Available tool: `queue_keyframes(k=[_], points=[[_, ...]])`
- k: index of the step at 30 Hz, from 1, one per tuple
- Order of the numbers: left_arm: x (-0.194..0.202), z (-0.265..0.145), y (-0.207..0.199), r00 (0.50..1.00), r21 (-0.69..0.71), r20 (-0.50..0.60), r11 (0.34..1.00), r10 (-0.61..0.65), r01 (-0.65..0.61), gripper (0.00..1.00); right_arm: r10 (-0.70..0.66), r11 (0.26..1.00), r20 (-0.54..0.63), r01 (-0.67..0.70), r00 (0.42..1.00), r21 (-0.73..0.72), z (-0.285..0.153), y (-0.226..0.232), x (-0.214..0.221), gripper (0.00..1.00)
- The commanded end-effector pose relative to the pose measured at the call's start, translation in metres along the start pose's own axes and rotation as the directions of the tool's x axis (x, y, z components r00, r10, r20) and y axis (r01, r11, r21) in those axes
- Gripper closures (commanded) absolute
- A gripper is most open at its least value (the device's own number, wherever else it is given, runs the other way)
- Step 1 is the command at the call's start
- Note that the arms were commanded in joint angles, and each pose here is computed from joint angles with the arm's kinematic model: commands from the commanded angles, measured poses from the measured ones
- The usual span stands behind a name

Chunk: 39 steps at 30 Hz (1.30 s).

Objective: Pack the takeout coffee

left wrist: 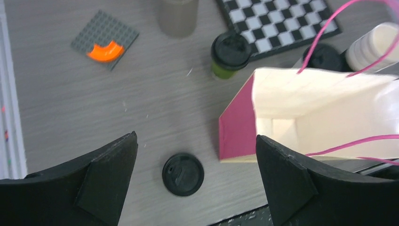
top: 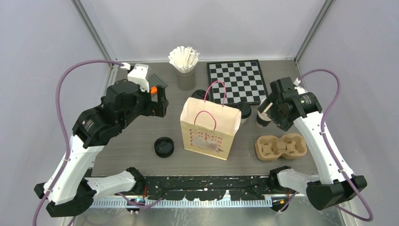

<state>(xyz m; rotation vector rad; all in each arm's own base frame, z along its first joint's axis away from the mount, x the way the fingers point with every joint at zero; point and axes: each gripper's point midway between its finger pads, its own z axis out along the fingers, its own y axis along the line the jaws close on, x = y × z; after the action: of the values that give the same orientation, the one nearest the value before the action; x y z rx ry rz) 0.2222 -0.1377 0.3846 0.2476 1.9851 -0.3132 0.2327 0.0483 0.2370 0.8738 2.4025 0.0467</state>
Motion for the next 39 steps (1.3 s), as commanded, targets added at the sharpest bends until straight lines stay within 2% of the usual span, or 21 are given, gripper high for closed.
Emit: queue_keyframes(k=[1, 4, 9, 16, 23, 29, 39], points=[[0.032, 0.005, 0.016, 0.989, -0.109, -0.148, 0.994, -0.001, -0.016, 0.03, 0.292, 0.938, -0.029, -0.281, 0.956, 0.202, 0.013, -0.049, 0.023, 0.13], [0.044, 0.010, 0.013, 0.983, -0.100, -0.181, 0.995, -0.004, -0.014, 0.05, 0.388, 0.888, 0.016, -0.379, 0.921, 0.261, 0.021, -0.071, 0.031, 0.18], [0.051, 0.012, 0.010, 0.986, -0.067, -0.167, 0.998, -0.009, -0.002, 0.05, 0.463, 0.840, 0.074, -0.464, 0.883, 0.282, 0.038, -0.091, 0.036, 0.23], [0.061, 0.014, 0.010, 0.974, -0.068, -0.224, 0.997, 0.028, -0.044, 0.05, 0.487, 0.826, 0.094, -0.493, 0.868, 0.272, 0.064, -0.103, 0.029, 0.35], [0.057, 0.013, 0.004, 0.972, -0.036, -0.233, 0.999, 0.030, -0.039, 0.06, 0.556, 0.757, 0.096, -0.551, 0.825, 0.350, 0.078, -0.124, 0.041, 0.38], [0.055, 0.009, 0.013, 0.973, -0.068, -0.227, 0.996, 0.047, -0.064, 0.06, 0.593, 0.734, 0.073, -0.575, 0.802, 0.360, 0.097, -0.130, 0.052, 0.44], [0.049, 0.013, 0.007, 0.973, -0.058, -0.226, 0.997, 0.039, -0.053, 0.06, 0.589, 0.724, 0.091, -0.575, 0.803, 0.381, 0.104, -0.137, 0.052, 0.49]])
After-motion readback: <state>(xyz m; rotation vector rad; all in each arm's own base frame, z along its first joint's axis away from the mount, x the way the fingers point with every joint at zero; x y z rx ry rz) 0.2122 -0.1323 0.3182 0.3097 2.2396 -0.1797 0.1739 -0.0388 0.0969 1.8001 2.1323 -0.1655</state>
